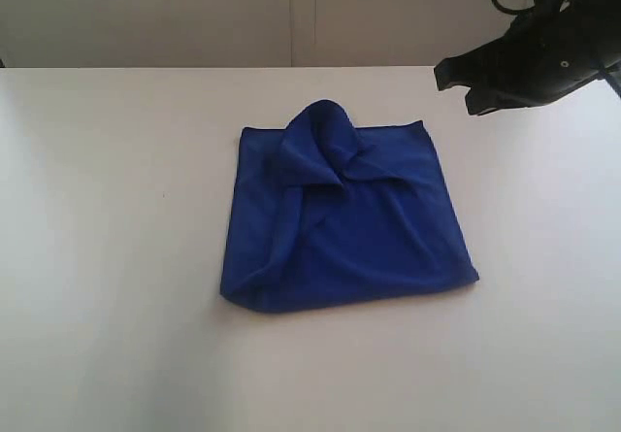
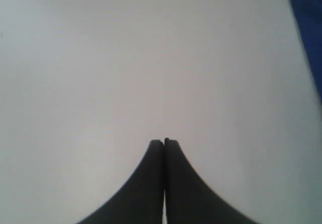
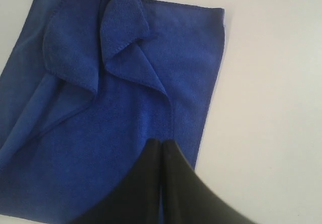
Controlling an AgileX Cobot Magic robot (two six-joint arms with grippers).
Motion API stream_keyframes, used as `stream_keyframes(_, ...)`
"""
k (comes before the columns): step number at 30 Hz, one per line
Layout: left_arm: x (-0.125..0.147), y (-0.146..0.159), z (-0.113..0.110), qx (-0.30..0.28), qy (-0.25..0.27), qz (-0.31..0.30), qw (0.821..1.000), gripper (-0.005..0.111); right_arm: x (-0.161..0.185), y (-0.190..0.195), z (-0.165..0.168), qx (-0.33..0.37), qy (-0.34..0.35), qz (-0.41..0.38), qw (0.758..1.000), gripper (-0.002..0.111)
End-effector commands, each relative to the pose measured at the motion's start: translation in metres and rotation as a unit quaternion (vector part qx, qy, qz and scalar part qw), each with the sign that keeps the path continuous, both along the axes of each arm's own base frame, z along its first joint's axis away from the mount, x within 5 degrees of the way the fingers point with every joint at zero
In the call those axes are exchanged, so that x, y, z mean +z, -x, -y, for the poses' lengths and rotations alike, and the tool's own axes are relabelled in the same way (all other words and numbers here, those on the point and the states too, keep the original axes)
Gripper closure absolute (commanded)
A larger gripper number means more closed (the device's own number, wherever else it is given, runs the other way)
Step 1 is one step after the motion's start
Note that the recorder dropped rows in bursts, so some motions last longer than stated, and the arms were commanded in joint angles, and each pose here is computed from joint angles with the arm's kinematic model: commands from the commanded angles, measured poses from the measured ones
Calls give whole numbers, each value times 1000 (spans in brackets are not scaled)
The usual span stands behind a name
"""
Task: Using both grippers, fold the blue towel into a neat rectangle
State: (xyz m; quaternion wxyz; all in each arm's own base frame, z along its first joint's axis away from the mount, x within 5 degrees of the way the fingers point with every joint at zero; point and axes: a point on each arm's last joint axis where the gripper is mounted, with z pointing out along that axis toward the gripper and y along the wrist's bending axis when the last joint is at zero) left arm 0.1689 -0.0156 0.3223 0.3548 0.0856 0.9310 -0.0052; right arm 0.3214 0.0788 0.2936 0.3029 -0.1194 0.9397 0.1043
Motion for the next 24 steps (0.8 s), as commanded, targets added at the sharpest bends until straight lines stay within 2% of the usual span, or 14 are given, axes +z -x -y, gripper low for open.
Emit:
stream_keyframes(1, 7, -12, 10, -12, 62, 44, 997, 107, 2, 0, 3, 0, 3, 12, 1000, 108)
stream_keyframes(5, 5, -41, 26, -61, 115, 2, 992, 107, -6, -6, 0, 7, 0, 9, 1000, 108)
stream_keyframes(12, -16, -104, 53, -97, 200, -55, 973, 107, -44, -29, -13, 37, -37, -32, 998, 108)
stream_keyframes(19, -45, -147, 99, -148, 200, -118, 961, 107, -75, -67, -20, 24, -100, -60, 993, 108)
stream_keyframes(24, -61, -182, 114, -143, 223, -136, 955, 107, -94, -97, -24, -1, -142, -70, 987, 108)
